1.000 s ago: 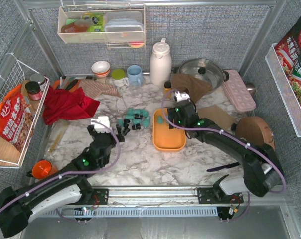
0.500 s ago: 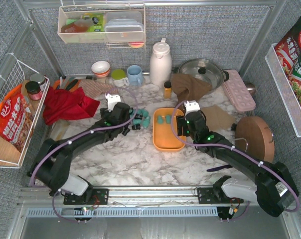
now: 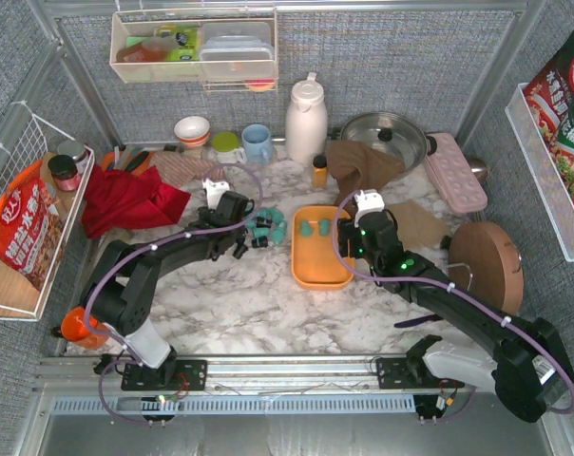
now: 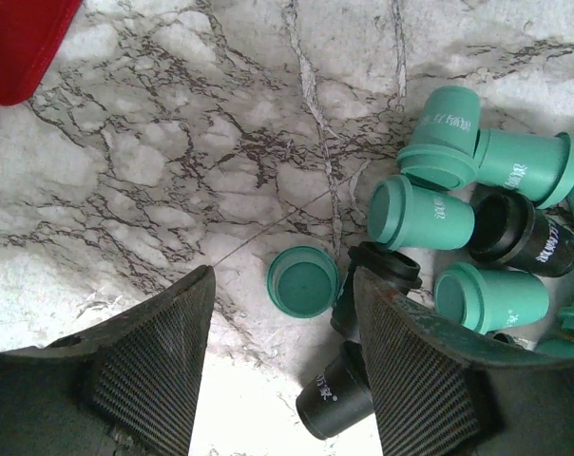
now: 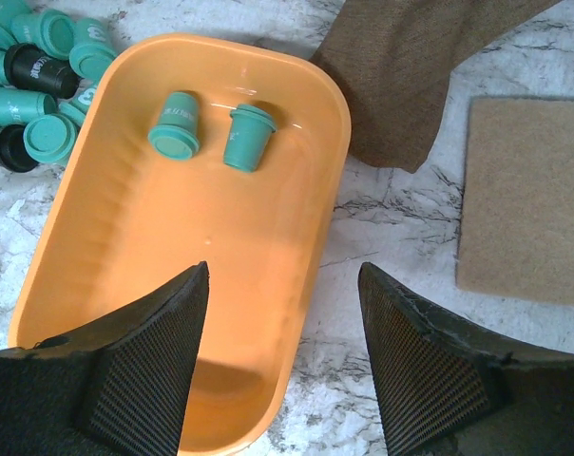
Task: Mix the coffee capsules in the storage basket
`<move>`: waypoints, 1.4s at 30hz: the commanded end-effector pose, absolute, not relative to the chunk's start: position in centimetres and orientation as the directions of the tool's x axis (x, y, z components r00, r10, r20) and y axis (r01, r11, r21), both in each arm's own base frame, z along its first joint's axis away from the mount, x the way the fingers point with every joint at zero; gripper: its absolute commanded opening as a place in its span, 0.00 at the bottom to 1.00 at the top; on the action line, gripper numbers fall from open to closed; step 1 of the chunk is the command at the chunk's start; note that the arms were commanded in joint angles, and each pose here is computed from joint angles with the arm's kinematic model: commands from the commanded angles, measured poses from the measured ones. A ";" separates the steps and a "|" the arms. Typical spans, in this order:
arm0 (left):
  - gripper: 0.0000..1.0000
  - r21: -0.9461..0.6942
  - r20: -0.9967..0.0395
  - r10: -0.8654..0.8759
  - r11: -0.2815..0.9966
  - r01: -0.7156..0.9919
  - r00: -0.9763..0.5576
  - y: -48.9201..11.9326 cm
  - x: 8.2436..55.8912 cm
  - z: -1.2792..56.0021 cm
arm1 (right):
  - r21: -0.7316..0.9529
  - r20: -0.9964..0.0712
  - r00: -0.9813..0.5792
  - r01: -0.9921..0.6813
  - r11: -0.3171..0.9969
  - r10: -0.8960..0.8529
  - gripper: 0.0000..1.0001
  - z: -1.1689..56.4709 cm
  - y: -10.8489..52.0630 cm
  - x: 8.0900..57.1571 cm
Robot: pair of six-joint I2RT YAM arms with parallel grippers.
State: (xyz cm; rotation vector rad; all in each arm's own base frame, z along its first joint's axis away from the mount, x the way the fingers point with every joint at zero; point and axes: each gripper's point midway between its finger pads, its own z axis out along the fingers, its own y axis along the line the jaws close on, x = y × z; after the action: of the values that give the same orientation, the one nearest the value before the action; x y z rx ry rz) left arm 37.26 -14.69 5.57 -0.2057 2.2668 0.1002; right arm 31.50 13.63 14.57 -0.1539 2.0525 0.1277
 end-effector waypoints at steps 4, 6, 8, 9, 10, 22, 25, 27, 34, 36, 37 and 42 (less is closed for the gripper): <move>0.65 -0.037 -0.765 -0.147 0.982 -0.186 -0.627 -14.9 38.1 5.0 | 0.041 -0.886 -0.461 -0.177 0.983 -0.046 0.68 14.8 14.1 31.7; 0.61 -0.040 -0.763 -0.153 0.981 -0.191 -0.628 -14.7 38.2 4.7 | 0.041 -0.885 -0.463 -0.179 0.983 -0.047 0.68 14.8 14.1 31.6; 0.59 -0.050 -0.760 -0.161 0.980 -0.190 -0.629 -14.6 38.3 4.6 | 0.040 -0.885 -0.464 -0.179 0.983 -0.049 0.68 14.7 14.1 31.6; 0.58 -0.054 -0.758 -0.163 0.981 -0.188 -0.632 -14.7 38.4 4.4 | 0.039 -0.884 -0.464 -0.179 0.983 -0.049 0.68 14.7 14.1 31.7; 0.58 -0.058 -0.755 -0.167 0.980 -0.189 -0.634 -14.7 38.4 4.3 | 0.039 -0.884 -0.465 -0.180 0.983 -0.050 0.68 14.7 14.1 31.7; 0.42 -0.070 -0.729 -0.173 0.981 -0.179 -0.662 -15.1 38.2 3.3 | 0.036 -0.880 -0.472 -0.183 0.982 -0.055 0.69 14.5 14.2 31.7; 0.38 -0.066 -0.731 -0.173 0.981 -0.183 -0.660 -14.9 38.1 3.5 | 0.037 -0.880 -0.472 -0.184 0.982 -0.055 0.68 14.6 14.2 31.7; 0.36 -0.065 -0.734 -0.173 0.980 -0.186 -0.656 -14.7 38.0 3.7 | 0.035 -0.879 -0.473 -0.184 0.982 -0.058 0.68 14.5 14.2 31.7; 0.27 -0.071 -0.750 -0.178 0.979 -0.190 -0.637 -14.4 37.8 4.6 | 0.034 -0.879 -0.474 -0.184 0.982 -0.058 0.68 14.5 14.2 31.7; 0.26 -0.076 -0.755 -0.180 0.979 -0.188 -0.630 -14.4 37.8 4.9 | 0.034 -0.878 -0.475 -0.184 0.982 -0.059 0.68 14.5 14.2 31.7; 0.26 -0.078 -0.756 -0.181 0.979 -0.188 -0.629 -14.3 37.7 5.1 | 0.034 -0.877 -0.476 -0.185 0.982 -0.060 0.68 14.5 14.3 31.7; 0.26 -0.133 -0.772 -0.197 0.980 -0.150 -0.604 -14.9 37.5 7.4 | 0.038 -0.877 -0.477 -0.192 0.981 -0.060 0.68 14.6 14.4 31.6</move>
State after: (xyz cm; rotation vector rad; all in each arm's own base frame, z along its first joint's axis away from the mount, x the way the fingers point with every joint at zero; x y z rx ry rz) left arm 37.52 -14.68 5.64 -0.2492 2.2625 -0.0164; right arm 31.37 14.04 13.86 -0.1784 2.0836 0.1395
